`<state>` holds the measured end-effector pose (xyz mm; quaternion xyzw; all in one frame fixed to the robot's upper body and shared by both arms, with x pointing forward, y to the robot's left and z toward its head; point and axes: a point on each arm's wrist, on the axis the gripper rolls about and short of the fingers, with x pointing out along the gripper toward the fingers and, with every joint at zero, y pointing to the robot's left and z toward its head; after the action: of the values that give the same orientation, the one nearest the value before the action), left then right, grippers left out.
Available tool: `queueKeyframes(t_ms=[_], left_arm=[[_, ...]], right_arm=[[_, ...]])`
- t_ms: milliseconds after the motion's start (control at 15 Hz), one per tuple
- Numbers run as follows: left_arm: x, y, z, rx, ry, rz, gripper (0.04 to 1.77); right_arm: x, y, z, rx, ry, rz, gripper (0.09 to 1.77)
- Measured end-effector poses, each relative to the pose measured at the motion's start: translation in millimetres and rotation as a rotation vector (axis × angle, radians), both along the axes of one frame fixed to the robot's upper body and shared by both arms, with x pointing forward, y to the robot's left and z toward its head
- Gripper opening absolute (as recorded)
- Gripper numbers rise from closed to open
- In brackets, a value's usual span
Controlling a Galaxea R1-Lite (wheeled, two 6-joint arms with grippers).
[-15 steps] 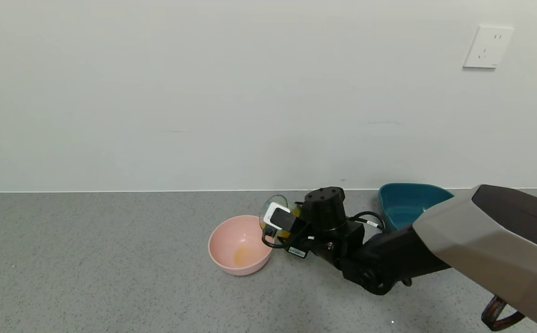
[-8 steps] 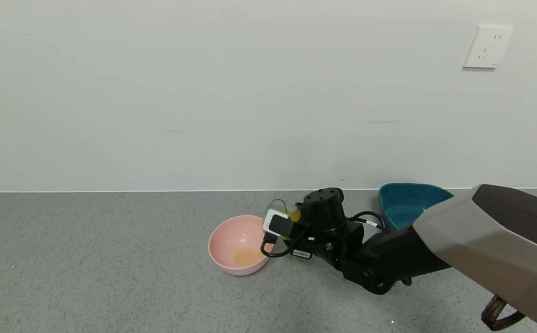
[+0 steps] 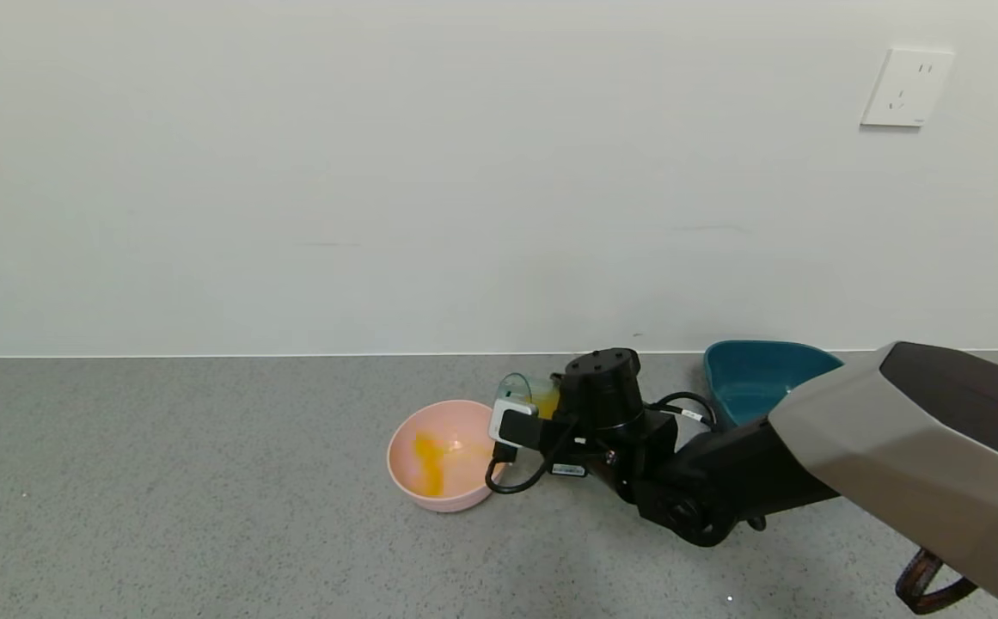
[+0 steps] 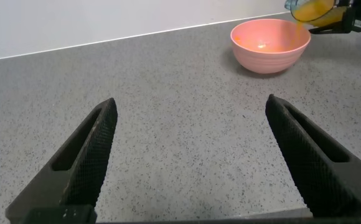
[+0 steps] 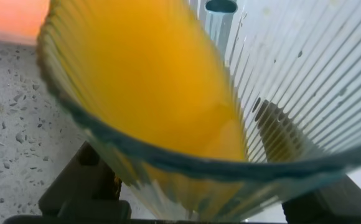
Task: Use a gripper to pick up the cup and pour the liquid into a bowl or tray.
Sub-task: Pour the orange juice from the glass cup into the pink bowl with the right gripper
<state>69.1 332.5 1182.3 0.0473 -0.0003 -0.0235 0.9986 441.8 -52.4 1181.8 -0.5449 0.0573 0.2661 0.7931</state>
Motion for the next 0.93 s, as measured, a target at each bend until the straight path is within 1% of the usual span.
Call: queueKeyframes(t_ms=[333, 667, 933], left_arm=[[0.0, 0.0, 0.0, 0.0, 0.0, 0.0, 1.72], [0.0, 0.0, 0.0, 0.0, 0.0, 0.0, 1.72], [0.0, 0.0, 0.0, 0.0, 0.0, 0.0, 1.72]], right_arm=[[4.0, 3.3, 10.1, -0.052, -0.066, -0.01, 1.37], [8.8, 7.5, 21.6, -0.088, -0.128, 0.014, 1.37], [9.7, 8.3, 25.1, -0.132, -0.161, 0.033, 1.37]])
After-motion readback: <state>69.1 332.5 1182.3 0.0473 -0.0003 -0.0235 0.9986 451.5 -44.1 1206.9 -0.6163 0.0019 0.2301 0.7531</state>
